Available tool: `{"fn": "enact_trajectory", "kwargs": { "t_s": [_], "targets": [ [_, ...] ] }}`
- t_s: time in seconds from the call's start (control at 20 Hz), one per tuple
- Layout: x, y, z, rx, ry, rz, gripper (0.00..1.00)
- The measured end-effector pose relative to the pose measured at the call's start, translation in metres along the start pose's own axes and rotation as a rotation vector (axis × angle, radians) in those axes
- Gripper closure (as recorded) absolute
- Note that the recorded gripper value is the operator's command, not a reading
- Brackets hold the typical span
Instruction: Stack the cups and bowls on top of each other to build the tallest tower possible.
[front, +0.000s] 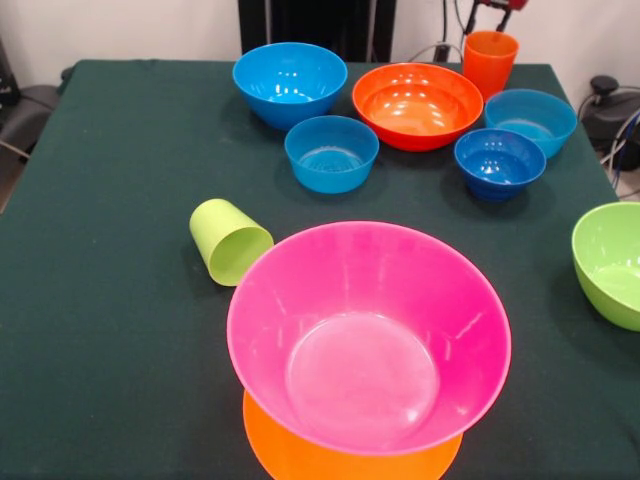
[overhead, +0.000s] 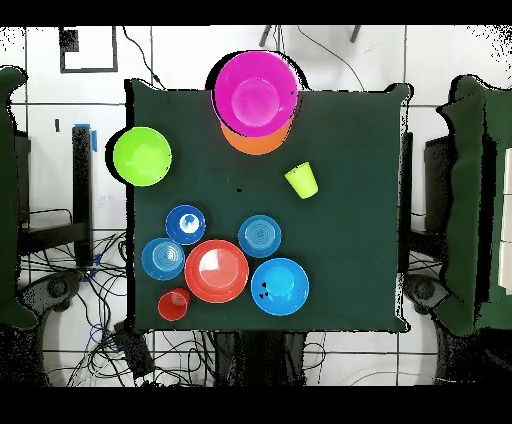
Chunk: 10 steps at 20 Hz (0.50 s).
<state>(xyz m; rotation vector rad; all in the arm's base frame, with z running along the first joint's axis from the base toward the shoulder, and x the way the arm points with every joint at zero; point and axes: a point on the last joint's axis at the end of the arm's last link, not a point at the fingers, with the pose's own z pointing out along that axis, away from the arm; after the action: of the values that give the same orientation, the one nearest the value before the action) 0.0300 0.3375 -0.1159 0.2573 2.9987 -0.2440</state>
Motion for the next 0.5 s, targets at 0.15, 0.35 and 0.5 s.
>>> {"fn": "enact_trajectory", "kwargs": {
  "t_s": [0.15, 0.35, 0.5],
  "targets": [
    [0.0053, 0.0053, 0.0004, -0.013, -0.004, -0.015, 0.00],
    [0.0079, 0.0098, 0.0009, -0.023, -0.004, -0.020, 0.00],
    [0.0088, 0.0108, 0.0007, -0.025, -0.002, -0.020, 0.00]
  ]
}}
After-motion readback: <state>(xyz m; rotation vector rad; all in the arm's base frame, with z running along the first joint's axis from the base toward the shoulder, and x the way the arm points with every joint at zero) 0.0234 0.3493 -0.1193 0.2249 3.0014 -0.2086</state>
